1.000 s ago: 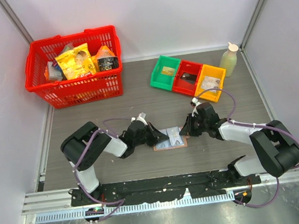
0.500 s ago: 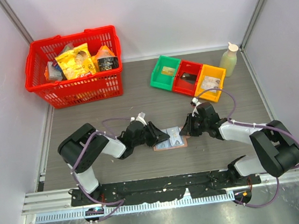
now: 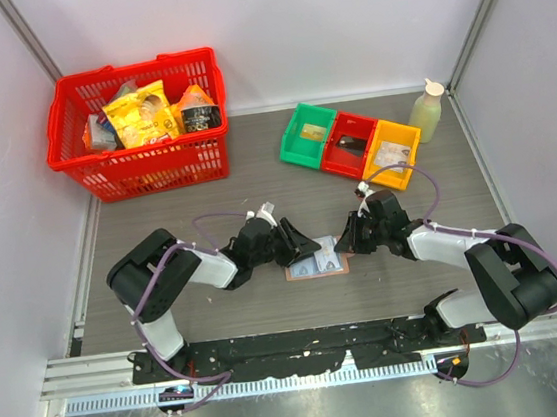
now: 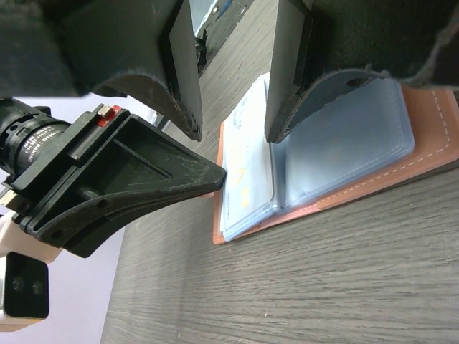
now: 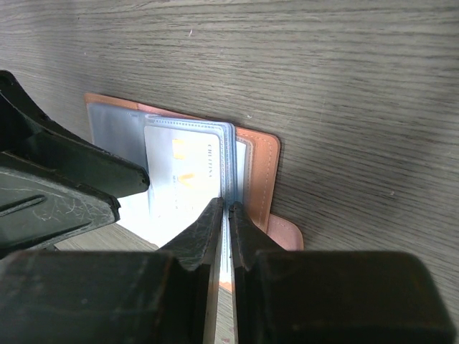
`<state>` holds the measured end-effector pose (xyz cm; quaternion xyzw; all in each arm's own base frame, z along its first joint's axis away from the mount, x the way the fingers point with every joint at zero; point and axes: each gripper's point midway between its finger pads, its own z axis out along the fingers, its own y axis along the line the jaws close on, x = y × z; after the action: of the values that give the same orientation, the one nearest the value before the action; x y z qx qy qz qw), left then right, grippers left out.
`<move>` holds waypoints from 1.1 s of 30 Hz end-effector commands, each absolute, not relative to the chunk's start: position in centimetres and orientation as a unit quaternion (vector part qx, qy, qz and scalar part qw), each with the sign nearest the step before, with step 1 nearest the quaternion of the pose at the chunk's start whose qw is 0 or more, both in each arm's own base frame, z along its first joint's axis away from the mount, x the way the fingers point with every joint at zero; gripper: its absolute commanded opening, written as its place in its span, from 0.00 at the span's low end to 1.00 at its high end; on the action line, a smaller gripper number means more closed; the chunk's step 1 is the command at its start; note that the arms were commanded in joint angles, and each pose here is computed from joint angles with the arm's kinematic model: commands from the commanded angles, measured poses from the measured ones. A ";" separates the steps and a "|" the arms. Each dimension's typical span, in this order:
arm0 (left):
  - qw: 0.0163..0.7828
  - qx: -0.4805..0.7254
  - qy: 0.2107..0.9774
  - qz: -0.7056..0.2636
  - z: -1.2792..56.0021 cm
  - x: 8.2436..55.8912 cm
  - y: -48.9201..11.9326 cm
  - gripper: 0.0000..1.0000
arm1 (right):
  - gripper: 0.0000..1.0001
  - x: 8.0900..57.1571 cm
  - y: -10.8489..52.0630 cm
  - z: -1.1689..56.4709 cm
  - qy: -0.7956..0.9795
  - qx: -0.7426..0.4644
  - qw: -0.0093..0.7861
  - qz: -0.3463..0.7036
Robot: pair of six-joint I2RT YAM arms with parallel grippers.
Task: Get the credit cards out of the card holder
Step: Remove the credit card from the card holder.
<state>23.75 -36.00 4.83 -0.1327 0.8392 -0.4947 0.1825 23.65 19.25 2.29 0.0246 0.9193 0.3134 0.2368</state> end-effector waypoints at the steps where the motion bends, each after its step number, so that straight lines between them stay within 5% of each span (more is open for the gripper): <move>1: 0.181 -0.124 0.843 -0.490 4.8 24.1 -36.6 0.43 | 0.14 21.3 18.1 -0.1 0.940 0.028 0.185 0.284; 11: 0.178 -0.118 0.856 -0.470 4.3 23.8 -36.4 0.40 | 0.14 21.3 18.4 0.5 0.937 0.026 0.188 0.294; 20: 0.183 -0.108 0.851 -0.480 5.2 24.1 -37.1 0.38 | 0.26 22.5 18.7 3.3 0.919 0.016 0.229 0.320; 33: 0.177 -0.102 0.852 -0.482 5.0 23.8 -37.7 0.38 | 0.20 22.2 19.3 2.4 0.914 0.014 0.211 0.346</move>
<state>23.61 -36.73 4.18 -0.1197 0.8572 -0.4710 0.1706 22.36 18.85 2.53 0.0239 0.9204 0.3273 0.2124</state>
